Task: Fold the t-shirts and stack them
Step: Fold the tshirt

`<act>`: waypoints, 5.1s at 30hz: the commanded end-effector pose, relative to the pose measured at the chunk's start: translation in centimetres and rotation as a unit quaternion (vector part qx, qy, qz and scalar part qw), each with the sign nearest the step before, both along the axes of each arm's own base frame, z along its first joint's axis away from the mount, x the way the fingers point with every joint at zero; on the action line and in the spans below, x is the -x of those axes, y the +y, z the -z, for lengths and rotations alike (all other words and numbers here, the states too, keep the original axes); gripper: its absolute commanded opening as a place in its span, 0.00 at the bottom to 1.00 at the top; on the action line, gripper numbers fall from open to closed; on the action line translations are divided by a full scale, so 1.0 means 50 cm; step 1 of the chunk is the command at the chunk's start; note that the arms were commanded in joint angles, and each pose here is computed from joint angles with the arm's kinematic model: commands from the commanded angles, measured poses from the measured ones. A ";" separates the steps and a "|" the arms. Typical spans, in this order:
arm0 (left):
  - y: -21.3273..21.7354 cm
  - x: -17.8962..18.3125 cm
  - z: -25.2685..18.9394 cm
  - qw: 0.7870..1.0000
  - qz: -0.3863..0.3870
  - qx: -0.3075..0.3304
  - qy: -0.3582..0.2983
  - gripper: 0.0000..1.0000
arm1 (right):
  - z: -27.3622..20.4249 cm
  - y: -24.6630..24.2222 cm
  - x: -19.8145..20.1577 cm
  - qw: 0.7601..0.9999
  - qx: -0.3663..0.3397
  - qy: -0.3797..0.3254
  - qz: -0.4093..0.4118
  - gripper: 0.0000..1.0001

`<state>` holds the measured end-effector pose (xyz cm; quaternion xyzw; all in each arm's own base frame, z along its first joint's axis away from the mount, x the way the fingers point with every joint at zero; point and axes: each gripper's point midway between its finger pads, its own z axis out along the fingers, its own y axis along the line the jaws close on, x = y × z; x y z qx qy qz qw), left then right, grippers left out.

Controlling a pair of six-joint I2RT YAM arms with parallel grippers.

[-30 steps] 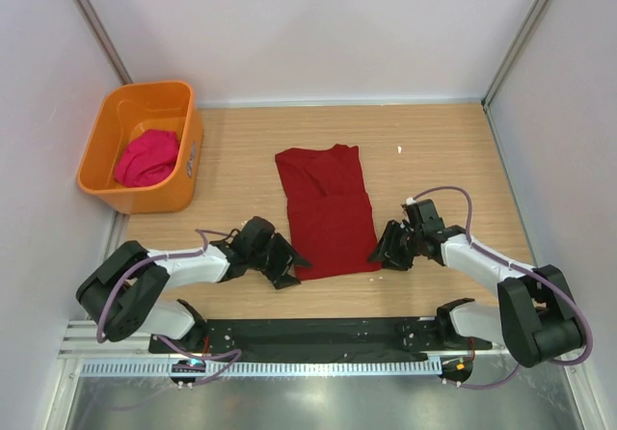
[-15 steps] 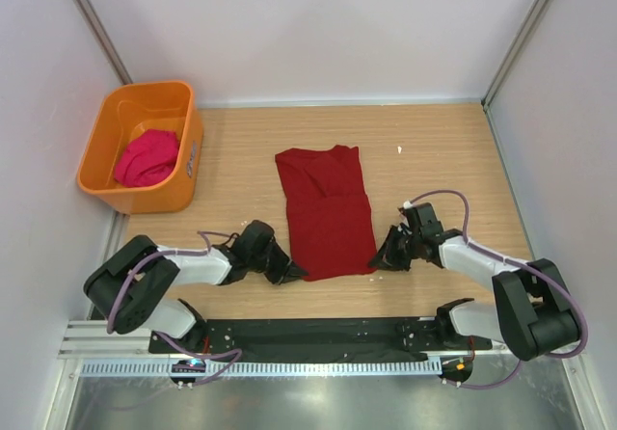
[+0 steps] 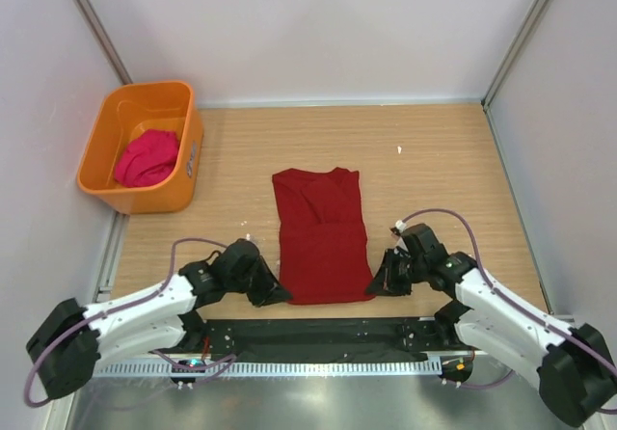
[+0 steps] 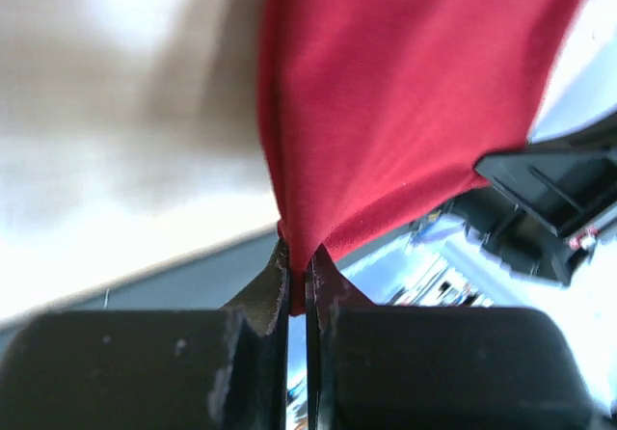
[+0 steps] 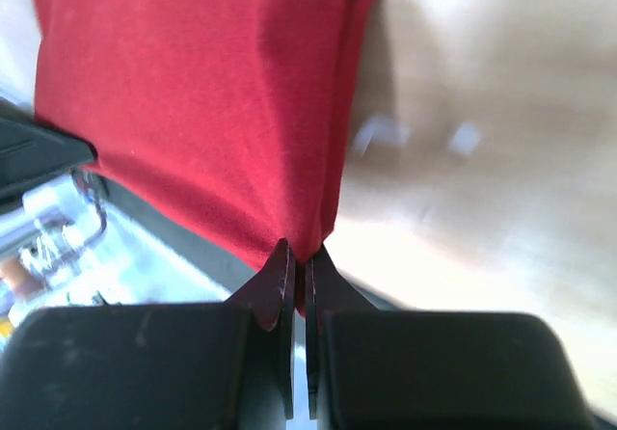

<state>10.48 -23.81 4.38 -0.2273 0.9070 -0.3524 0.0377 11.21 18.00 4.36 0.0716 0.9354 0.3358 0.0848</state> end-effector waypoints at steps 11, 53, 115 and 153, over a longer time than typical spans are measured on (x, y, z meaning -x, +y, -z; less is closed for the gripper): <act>0.071 0.101 -0.050 1.000 -0.005 -0.030 0.006 0.00 | -0.115 0.047 0.082 0.999 -0.028 0.026 -0.004 0.01; 0.035 -0.488 -0.263 0.997 0.018 -0.036 -0.065 0.00 | -0.272 0.069 -0.423 0.995 -0.069 0.057 0.044 0.01; -0.113 -0.429 -0.043 0.970 0.210 -0.010 -0.125 0.60 | -0.044 -0.007 -0.556 0.991 -0.060 -0.052 0.107 0.72; 0.037 -0.605 -0.136 0.953 0.158 -0.109 -0.233 0.74 | -0.098 0.009 -0.350 0.988 -0.038 -0.099 0.109 0.67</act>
